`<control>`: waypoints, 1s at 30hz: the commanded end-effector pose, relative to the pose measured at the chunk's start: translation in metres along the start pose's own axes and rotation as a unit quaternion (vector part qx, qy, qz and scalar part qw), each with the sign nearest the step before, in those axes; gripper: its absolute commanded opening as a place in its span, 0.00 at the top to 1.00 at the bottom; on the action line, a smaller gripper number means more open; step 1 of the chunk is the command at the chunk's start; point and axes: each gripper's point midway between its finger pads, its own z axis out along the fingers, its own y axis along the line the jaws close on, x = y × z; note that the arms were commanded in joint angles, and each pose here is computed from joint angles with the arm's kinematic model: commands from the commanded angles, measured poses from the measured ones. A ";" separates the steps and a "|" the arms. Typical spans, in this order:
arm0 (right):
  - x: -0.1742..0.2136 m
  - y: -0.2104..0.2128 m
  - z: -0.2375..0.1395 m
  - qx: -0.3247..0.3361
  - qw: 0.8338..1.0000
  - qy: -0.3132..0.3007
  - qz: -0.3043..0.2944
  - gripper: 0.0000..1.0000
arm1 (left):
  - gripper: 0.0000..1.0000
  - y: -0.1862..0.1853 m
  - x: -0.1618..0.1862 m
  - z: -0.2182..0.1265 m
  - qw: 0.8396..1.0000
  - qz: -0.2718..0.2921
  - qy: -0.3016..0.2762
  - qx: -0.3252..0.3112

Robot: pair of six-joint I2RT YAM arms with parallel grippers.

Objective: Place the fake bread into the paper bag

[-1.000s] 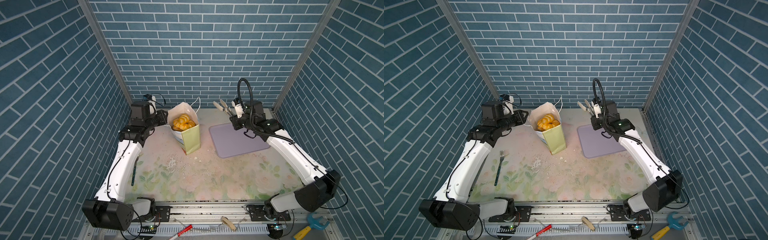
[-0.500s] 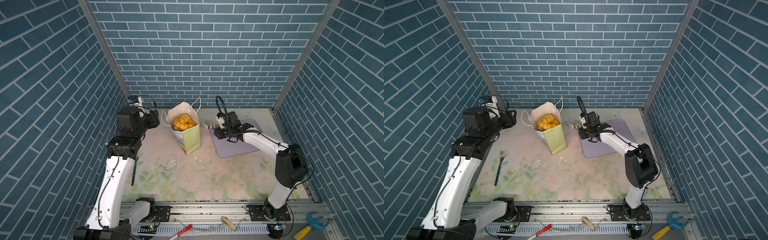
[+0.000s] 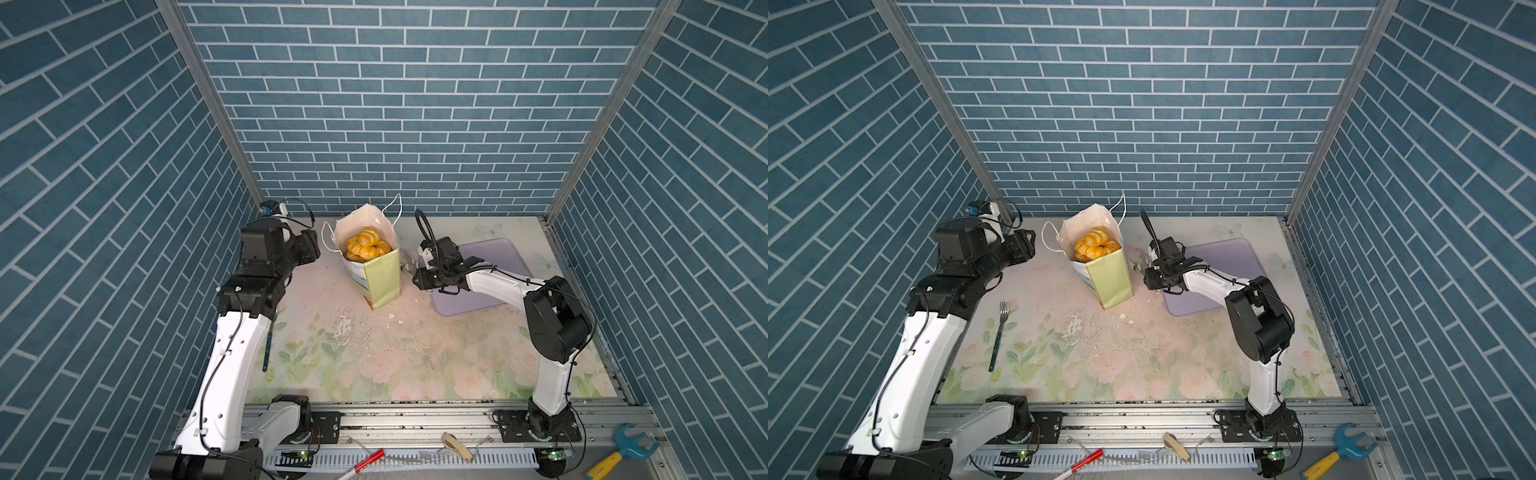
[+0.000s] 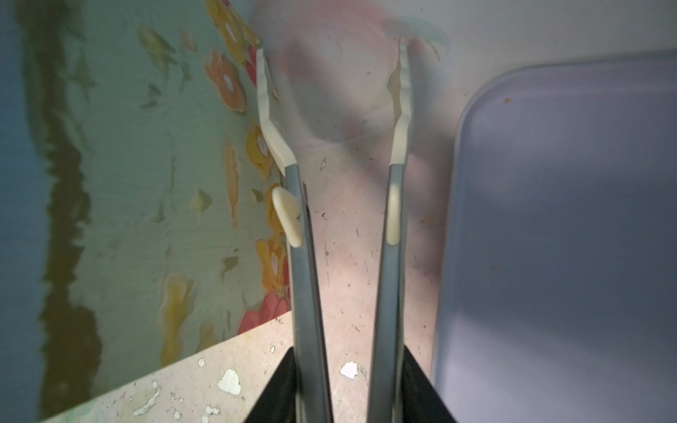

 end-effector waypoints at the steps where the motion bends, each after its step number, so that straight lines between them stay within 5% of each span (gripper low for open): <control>1: 0.012 0.002 0.009 -0.007 0.999 0.014 0.028 0.56 | 0.35 0.002 0.002 0.003 1.000 -0.001 0.004 -0.003; 11: 0.028 0.002 0.010 -0.014 0.999 0.034 0.030 0.48 | 0.35 0.002 0.003 0.010 1.000 0.000 0.012 -0.002; 18: 0.017 -0.001 -0.011 0.008 1.000 0.012 -0.003 0.22 | 0.35 0.008 0.004 0.008 1.000 0.002 0.006 -0.018; 21: 0.014 -0.006 -0.019 0.029 0.999 0.009 -0.011 0.21 | 0.35 0.013 0.003 0.006 1.000 0.005 0.002 -0.026; 27: -0.016 -0.022 -0.069 0.096 0.992 -0.068 -0.045 0.20 | 0.35 0.034 -0.012 -0.009 0.998 0.003 -0.021 -0.059; 30: -0.037 -0.035 -0.107 0.147 0.979 -0.126 -0.066 0.02 | 0.35 0.047 -0.020 -0.019 0.996 -0.005 -0.043 -0.076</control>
